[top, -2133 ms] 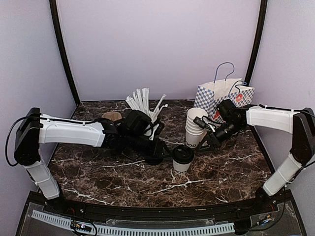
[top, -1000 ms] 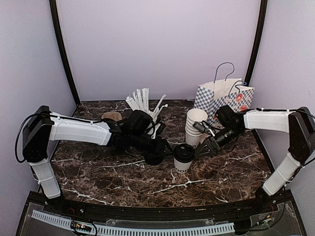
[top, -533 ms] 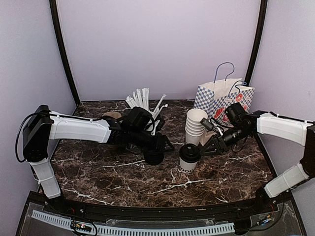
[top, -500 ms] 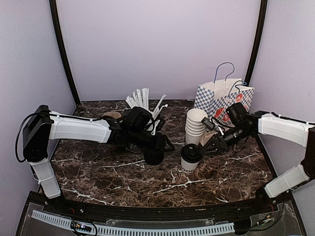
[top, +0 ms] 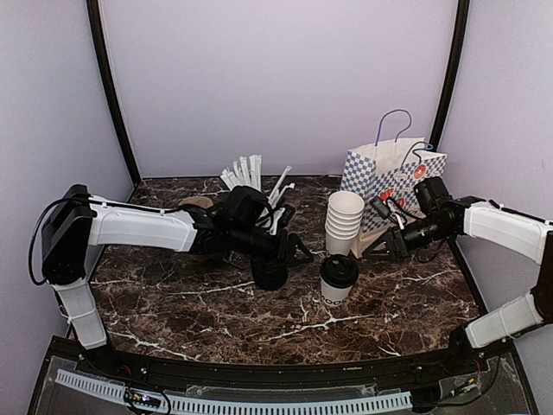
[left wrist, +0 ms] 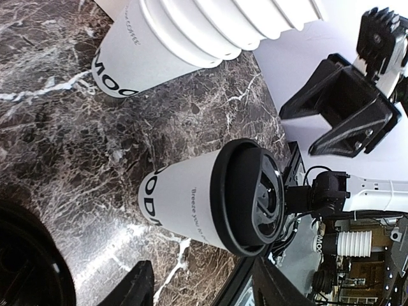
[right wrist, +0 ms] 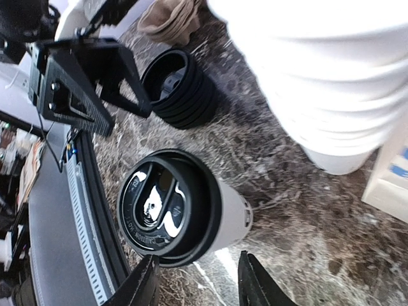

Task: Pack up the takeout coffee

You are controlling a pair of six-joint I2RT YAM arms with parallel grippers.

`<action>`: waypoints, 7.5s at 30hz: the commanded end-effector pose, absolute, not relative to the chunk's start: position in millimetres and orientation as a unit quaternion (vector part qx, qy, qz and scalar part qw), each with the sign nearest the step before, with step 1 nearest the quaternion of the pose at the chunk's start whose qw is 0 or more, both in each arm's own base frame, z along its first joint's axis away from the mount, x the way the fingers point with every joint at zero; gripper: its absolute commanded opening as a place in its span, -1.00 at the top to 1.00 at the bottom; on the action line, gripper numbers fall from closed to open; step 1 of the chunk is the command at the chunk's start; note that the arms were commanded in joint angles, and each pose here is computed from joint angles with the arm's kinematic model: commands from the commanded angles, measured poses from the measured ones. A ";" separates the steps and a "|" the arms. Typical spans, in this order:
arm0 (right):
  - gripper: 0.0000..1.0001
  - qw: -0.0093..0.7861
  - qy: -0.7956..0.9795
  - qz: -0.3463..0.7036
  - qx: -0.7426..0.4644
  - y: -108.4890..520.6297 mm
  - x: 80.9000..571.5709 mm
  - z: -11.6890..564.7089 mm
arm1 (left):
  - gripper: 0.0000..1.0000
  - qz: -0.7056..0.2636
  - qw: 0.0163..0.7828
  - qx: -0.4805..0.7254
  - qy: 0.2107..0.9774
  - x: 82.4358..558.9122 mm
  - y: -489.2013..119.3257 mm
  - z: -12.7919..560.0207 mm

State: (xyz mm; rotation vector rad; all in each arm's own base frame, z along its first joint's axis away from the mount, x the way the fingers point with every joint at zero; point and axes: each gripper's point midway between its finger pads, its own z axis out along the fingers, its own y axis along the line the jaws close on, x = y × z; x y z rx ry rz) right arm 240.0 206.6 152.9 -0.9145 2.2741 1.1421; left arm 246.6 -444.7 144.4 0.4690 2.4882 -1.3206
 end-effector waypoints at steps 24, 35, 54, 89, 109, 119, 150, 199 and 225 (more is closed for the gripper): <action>0.16 0.169 0.819 0.480 -0.267 209.3 251.2 127.8 | 0.08 -0.470 0.103 0.178 0.859 235.6 -483.2 128.6; 0.25 0.147 0.817 0.500 -0.246 212.1 246.7 117.0 | 0.13 -0.451 0.095 0.172 0.870 245.4 -480.0 112.7; 0.50 0.090 0.860 0.472 -0.173 203.1 244.2 70.2 | 0.42 -0.304 0.041 0.143 0.941 243.9 -438.6 34.0; 0.26 0.233 0.806 0.466 -0.281 203.4 246.8 157.7 | 0.45 -0.383 0.204 0.224 0.872 271.7 -471.9 142.6; 0.13 0.223 0.804 0.458 -0.307 204.1 249.1 155.9 | 0.26 -0.469 0.213 0.251 0.820 261.1 -493.9 186.7; 0.09 0.237 0.810 0.423 -0.329 200.0 259.8 171.8 | -0.19 -0.445 0.223 0.251 0.830 258.5 -482.0 190.1; -0.09 0.195 0.800 0.390 -0.413 232.1 232.1 140.0 | -0.21 -0.349 0.215 0.290 0.865 244.1 -498.3 136.2; 0.30 0.255 0.839 0.327 -0.351 208.5 268.6 140.4 | -0.30 -0.384 0.255 0.256 0.850 302.8 -519.2 160.7; 0.37 0.191 0.832 0.394 -0.340 221.1 250.7 115.0 | 0.03 -0.412 0.188 0.308 0.837 276.8 -517.1 114.7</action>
